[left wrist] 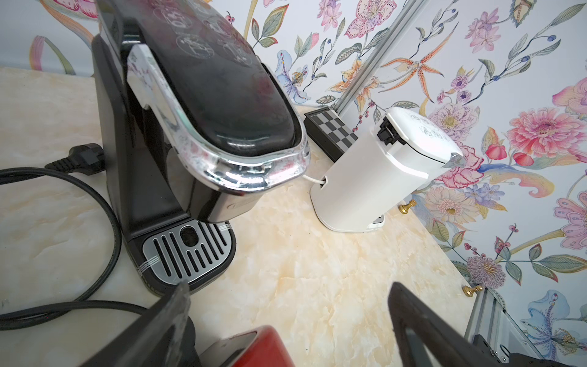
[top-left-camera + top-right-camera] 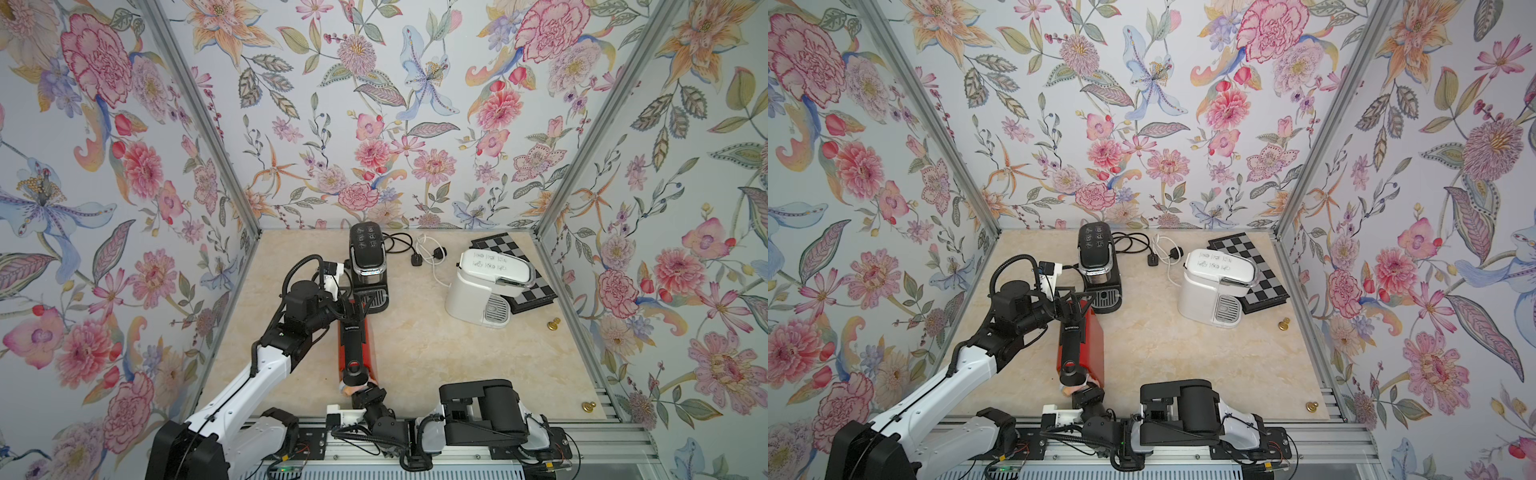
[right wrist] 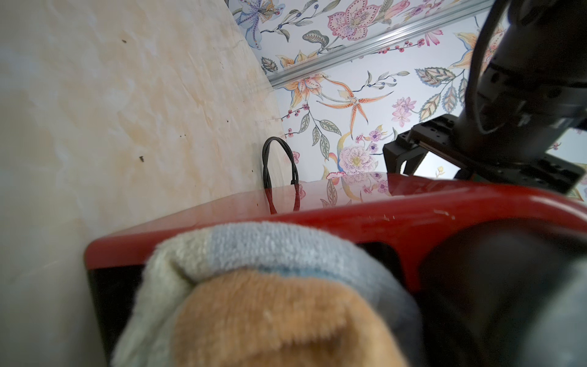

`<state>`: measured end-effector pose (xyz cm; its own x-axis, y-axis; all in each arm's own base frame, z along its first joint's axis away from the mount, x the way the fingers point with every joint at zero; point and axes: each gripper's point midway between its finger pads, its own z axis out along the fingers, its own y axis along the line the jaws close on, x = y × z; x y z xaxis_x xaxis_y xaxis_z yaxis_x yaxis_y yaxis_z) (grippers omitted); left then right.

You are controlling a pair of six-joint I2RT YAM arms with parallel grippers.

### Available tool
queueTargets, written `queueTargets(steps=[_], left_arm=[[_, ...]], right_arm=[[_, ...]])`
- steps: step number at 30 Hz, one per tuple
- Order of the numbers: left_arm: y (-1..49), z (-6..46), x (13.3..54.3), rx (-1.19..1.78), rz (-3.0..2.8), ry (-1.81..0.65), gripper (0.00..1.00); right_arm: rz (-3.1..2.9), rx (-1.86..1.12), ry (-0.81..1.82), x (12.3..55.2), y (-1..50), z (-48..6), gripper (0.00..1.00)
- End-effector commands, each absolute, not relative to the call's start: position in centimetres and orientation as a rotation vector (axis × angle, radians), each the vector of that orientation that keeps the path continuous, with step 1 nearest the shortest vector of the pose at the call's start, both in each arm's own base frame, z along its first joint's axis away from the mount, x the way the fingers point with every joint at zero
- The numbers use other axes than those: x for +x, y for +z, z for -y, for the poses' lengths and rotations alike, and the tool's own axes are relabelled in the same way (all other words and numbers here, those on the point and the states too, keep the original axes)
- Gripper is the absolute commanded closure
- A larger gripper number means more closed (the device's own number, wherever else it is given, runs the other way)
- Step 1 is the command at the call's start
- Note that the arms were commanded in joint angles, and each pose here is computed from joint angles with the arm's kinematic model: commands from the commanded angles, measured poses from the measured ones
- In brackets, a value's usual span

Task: Wipe the surface of a coffee machine
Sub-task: Wipe the dirt from the surface of the coffee machine.

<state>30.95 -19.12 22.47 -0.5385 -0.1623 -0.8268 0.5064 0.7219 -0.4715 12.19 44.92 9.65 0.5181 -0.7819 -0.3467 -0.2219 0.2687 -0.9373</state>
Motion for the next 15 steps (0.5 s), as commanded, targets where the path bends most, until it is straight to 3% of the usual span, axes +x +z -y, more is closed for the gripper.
queueTargets(steps=[1, 15], left_arm=[[20.7, 20.6, 29.0, 0.315, -2.042, -0.968, 0.02], [20.7, 20.9, 29.1, 0.321, -2.037, -0.988, 0.02]], right_arm=[[-1.097, -1.160, -0.376, 13.6, 11.6, -45.4, 1.00], [-1.281, -1.356, -0.265, 13.6, 6.2, -44.9, 1.00]])
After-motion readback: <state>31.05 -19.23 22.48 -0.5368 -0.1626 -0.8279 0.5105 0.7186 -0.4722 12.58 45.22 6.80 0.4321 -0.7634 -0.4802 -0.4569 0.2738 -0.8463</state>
